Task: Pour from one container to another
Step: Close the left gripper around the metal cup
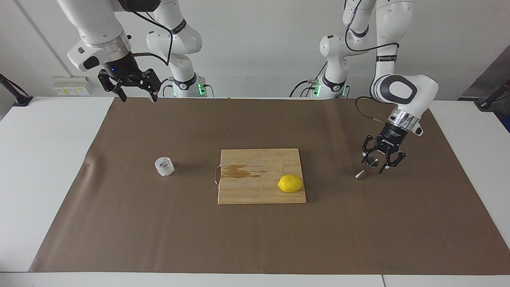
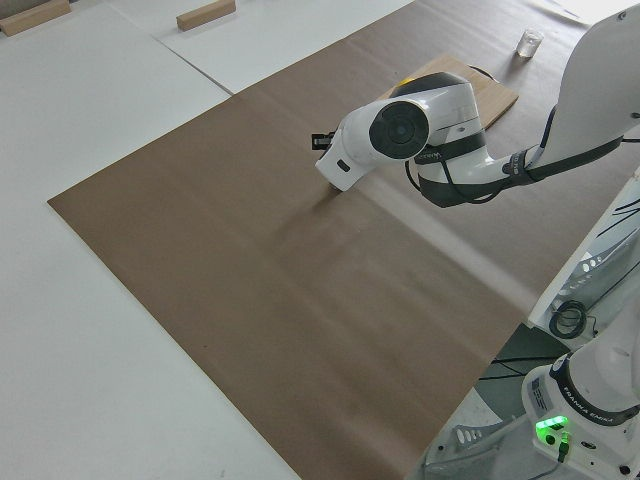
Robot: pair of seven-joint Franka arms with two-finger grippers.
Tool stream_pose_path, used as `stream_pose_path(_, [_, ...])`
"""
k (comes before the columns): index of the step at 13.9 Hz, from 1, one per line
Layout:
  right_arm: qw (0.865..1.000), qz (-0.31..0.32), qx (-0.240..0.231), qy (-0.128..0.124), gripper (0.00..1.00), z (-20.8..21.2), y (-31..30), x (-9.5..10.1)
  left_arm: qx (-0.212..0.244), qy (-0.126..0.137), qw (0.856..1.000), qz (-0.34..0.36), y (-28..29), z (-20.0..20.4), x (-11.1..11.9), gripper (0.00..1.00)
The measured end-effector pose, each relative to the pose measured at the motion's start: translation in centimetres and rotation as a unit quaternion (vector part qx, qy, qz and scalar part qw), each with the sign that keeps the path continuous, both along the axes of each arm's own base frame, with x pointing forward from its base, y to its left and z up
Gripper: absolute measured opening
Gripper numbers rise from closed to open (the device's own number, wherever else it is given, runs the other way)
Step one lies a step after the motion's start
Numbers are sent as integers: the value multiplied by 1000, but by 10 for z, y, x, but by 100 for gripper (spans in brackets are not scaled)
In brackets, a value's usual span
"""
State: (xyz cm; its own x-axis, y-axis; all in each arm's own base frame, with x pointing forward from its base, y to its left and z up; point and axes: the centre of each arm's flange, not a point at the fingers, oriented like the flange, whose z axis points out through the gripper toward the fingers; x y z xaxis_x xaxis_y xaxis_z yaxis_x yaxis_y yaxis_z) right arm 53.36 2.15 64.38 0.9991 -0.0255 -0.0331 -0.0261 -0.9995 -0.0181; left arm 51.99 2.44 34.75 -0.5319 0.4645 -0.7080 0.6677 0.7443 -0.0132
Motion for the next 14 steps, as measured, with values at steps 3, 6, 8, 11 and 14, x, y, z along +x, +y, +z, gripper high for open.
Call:
stream_pose_path(3, [1000,0,0,0,100,0,0,0,-3,2,1000,-2,-1,-1,0,70])
stream_pose_path(6, [1000,0,0,0,100,0,0,0,-4,4,1000,-2,-1,-2,-1,70])
stream_pose_path(8, [1000,0,0,0,100,0,0,0,-5,4,1000,-2,-1,-2,-1,70])
stream_pose_path(11, [1000,0,0,0,100,0,0,0,-6,7,1000,-1,0,-4,-3,70])
stream_pose_path(14, [1000,0,0,0,100,0,0,0,-8,8,1000,1,4,-5,-3,70])
